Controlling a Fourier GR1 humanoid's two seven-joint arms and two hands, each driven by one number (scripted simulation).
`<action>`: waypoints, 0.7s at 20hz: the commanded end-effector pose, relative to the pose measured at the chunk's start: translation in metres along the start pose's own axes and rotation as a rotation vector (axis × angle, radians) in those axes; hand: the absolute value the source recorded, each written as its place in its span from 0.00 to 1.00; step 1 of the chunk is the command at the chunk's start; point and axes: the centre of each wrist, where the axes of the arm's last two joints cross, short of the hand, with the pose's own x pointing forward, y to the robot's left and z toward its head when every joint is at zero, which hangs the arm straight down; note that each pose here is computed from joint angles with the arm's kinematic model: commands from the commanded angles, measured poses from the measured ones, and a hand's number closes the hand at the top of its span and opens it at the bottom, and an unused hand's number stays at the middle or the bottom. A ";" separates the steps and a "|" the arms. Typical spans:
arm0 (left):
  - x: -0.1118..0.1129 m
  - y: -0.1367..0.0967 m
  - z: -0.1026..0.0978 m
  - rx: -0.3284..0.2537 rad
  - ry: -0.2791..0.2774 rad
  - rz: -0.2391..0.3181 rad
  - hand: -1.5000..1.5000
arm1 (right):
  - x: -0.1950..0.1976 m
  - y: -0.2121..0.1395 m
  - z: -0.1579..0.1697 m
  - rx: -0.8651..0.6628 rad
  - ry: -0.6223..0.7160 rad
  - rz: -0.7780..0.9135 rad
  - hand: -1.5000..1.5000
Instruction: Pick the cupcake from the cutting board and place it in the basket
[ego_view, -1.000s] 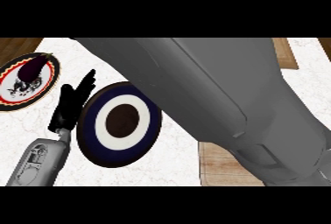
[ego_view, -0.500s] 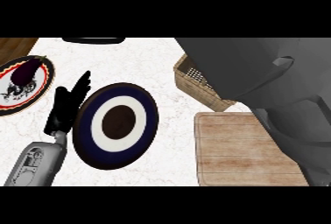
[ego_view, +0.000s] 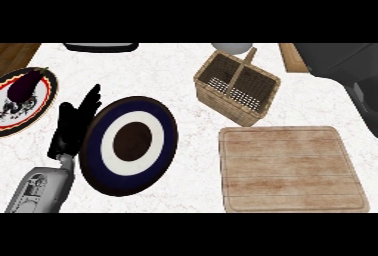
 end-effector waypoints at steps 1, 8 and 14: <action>-0.007 0.007 0.000 0.014 -0.003 -0.013 0.50 | -0.028 0.014 -0.030 0.008 0.024 0.031 1.00; -0.005 0.017 -0.003 0.016 0.000 0.004 0.50 | -0.044 0.037 -0.038 0.096 -0.061 -0.009 1.00; -0.020 0.004 0.009 0.013 0.012 0.018 0.50 | -0.078 0.069 -0.058 0.139 -0.065 0.028 1.00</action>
